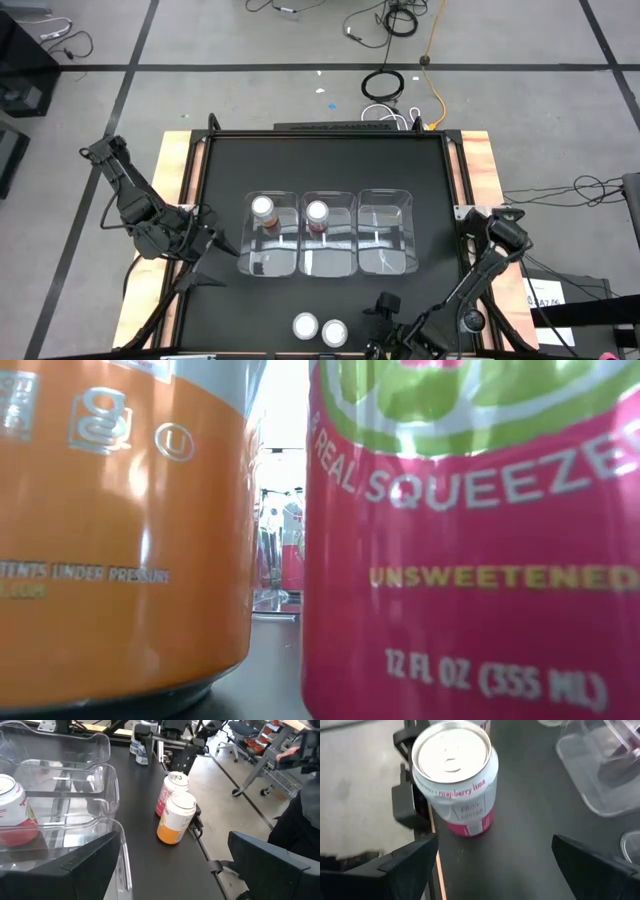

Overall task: Sort soda cans
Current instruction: Put the pink soda can into the center transparent bin

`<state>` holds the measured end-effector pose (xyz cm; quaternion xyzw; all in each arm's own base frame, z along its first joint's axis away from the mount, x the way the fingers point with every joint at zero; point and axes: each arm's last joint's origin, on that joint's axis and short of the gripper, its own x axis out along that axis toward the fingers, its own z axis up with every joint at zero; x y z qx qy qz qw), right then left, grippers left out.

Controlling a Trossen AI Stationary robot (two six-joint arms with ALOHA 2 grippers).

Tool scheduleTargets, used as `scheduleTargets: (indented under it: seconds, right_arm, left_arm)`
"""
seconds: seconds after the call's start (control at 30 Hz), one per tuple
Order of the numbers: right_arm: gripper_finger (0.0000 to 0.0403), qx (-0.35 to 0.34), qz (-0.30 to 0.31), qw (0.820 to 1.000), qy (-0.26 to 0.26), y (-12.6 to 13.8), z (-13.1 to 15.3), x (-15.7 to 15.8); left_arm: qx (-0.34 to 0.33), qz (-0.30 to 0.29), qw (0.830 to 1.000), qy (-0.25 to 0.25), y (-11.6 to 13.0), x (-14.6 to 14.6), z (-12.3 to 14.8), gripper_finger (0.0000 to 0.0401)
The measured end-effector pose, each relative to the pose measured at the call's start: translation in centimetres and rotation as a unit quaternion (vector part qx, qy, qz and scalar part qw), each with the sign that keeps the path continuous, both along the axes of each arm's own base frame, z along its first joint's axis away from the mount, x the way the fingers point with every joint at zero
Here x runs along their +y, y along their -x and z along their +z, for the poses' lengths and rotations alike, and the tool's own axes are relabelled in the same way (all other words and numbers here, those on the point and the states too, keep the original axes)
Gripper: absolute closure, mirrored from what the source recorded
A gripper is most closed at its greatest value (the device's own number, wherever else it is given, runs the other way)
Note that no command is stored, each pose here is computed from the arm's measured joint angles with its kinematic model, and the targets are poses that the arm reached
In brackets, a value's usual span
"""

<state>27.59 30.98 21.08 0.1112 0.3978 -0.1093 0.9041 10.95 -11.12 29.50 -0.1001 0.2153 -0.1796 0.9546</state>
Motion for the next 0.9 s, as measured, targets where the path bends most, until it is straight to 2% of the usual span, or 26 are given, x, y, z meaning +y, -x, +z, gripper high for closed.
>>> scheduleTargets:
  seconds: [0.17, 0.43, 0.57, 0.9]
  right_arm:
    - [0.0018, -0.038, -0.021, 0.999, 0.02, -0.2, -1.5, 0.9]
    - [0.0018, -0.071, -0.035, 0.997, 0.016, -1.0, -3.6, 1.9]
    - [0.0018, -0.092, -0.042, 0.995, 0.019, -1.4, -4.1, 2.2]
    - [0.0018, -0.098, -0.021, 0.995, 0.001, -1.8, -3.9, 2.6]
  left_arm:
    - [-0.004, 0.001, 1.0, 0.004, 0.0, 0.0, 0.1, 0.0021]
    - [-0.011, 0.009, 1.0, 0.007, -0.1, 0.0, 0.2, 0.0021]
    - [-0.011, 0.01, 1.0, 0.006, -0.1, 0.0, 0.2, 0.0021]
    - [-0.013, 0.015, 1.0, 0.005, -0.1, 0.0, 0.2, 0.0021]
